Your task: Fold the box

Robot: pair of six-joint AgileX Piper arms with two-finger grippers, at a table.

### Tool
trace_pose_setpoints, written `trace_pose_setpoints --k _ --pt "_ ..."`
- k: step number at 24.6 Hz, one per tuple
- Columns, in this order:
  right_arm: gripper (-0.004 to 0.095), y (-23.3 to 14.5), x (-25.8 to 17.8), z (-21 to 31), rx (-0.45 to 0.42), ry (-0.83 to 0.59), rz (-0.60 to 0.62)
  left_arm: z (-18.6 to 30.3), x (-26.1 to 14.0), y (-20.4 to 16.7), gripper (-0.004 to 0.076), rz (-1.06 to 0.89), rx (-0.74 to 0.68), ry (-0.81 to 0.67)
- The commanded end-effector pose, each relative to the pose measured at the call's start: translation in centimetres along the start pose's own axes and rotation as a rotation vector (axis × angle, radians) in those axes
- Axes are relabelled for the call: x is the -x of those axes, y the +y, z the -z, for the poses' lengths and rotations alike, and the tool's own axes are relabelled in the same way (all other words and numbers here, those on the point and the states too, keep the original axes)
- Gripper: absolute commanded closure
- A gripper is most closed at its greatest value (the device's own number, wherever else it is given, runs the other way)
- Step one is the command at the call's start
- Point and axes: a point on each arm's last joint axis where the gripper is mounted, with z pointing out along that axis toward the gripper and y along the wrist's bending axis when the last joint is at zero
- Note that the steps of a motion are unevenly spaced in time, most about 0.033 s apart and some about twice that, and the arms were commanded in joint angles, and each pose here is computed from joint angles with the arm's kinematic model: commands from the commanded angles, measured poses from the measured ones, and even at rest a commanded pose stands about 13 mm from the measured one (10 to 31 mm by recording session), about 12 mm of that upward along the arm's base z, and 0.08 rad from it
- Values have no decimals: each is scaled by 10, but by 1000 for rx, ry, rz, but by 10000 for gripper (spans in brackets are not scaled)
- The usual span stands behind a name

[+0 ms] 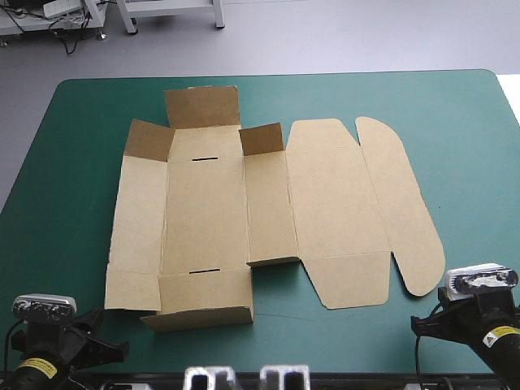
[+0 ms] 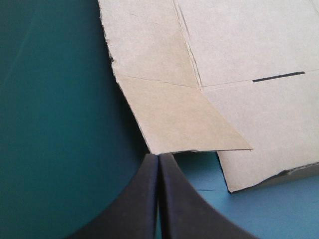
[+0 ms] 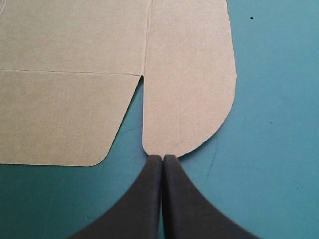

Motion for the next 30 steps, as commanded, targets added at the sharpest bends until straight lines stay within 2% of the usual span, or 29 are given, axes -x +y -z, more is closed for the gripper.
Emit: trace_pose_setpoints --k 1,17,19,22,24,30 --pt "921 0 12 3 -2 -69 9 4 11 -1 733 14 -11 -72" --pt "921 0 12 3 -2 -69 9 6 14 -2 733 17 -27 -55" --pt "921 0 12 3 -2 -69 9 16 28 -3 733 16 -29 -59" --pt "921 0 12 3 -2 -69 9 44 75 -3 733 5 -25 -156" --pt "921 0 12 3 -2 -69 9 53 104 -1 733 -1 -14 -170" --pt "921 0 12 3 -2 -69 9 26 156 7 733 9 33 -179"
